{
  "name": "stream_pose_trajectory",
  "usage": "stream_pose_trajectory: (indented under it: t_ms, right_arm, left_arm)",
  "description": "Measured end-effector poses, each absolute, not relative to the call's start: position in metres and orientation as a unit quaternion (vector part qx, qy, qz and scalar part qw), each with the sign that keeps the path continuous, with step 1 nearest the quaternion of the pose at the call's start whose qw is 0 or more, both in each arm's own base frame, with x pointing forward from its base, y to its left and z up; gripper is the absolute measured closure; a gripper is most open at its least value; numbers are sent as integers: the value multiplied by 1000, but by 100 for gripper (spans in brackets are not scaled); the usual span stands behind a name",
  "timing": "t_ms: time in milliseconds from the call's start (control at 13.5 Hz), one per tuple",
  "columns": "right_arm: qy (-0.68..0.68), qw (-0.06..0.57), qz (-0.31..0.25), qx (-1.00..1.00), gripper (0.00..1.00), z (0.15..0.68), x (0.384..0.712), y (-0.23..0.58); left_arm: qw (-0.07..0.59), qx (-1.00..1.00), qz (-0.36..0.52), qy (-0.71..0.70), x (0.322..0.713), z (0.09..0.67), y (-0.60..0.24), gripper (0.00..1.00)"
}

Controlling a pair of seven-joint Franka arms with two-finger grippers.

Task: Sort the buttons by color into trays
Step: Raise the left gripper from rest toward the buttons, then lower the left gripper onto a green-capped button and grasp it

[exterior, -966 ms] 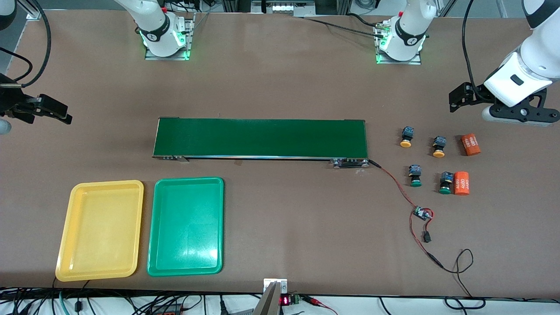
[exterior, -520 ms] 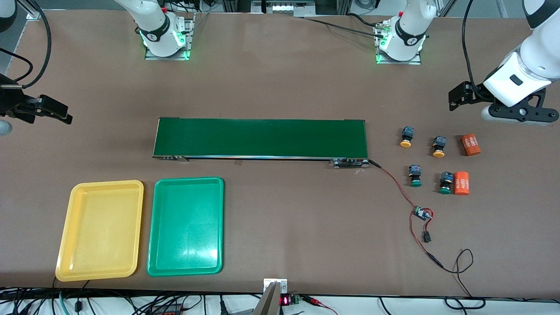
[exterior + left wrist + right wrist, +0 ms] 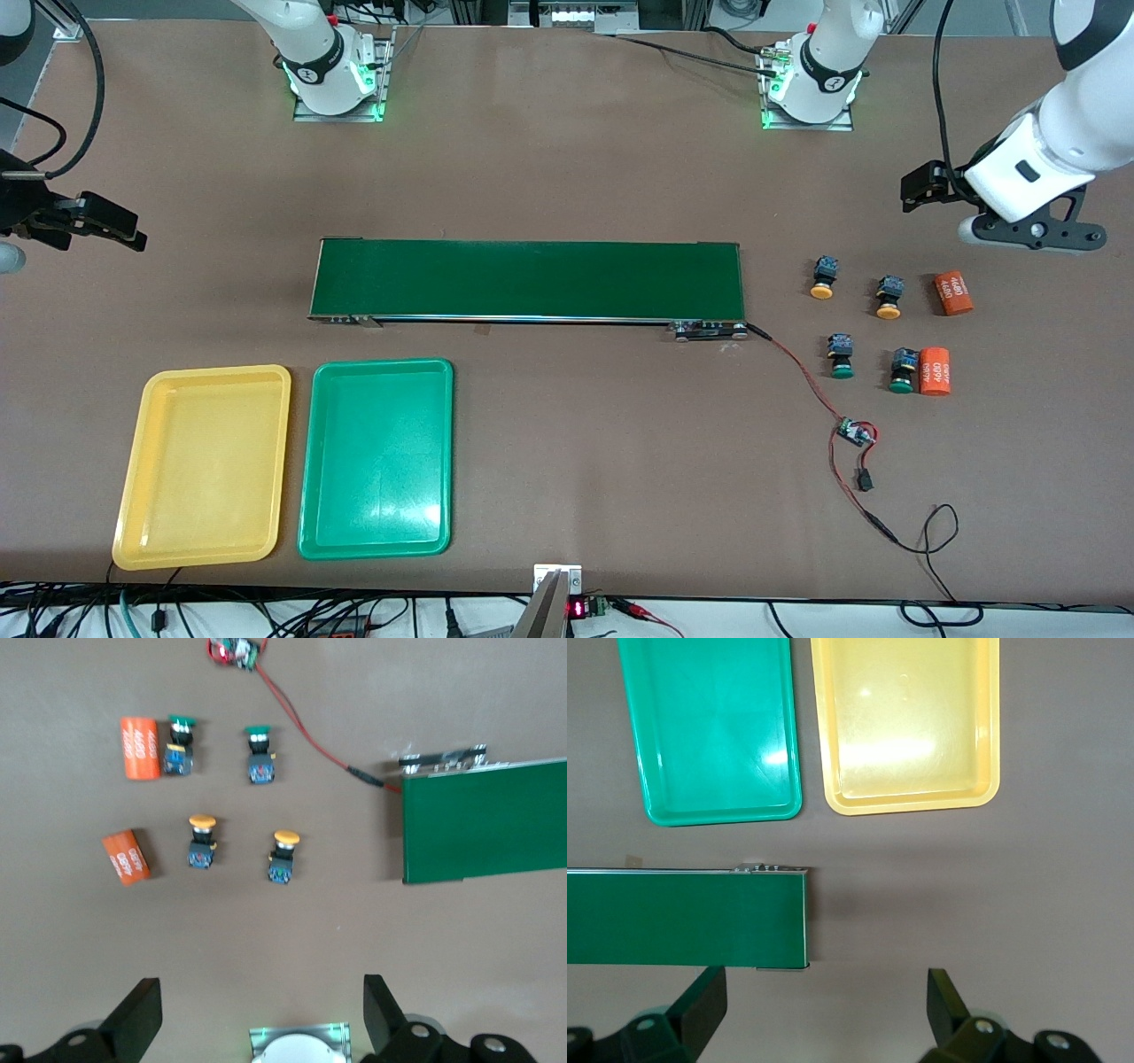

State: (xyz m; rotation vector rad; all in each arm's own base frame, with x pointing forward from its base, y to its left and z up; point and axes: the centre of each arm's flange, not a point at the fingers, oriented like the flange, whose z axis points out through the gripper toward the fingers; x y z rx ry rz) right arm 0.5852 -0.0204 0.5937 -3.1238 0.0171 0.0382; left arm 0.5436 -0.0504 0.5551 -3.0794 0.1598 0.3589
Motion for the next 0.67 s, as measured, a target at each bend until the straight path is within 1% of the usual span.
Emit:
stream_pose_trajectory:
  t_ms: [149,372,520,669]
  right_arm:
    - [5,9,12,-1000,0,594,585,-20]
    - [-1,9,12,-1000,0,594,585,-21]
    - [-4,9,12,-1000,0,594,585,-21]
    - [-5,9,13,-1000,0,594,585,-21]
  left_arm:
    - [17,-989,137,49,568,532,-48,0]
    - [12,-986,161,37,616,477,-36,0]
    - [8,-989,143,23,644,432,-18,0]
    - [8,-993,120,14,664,387,-4,0]
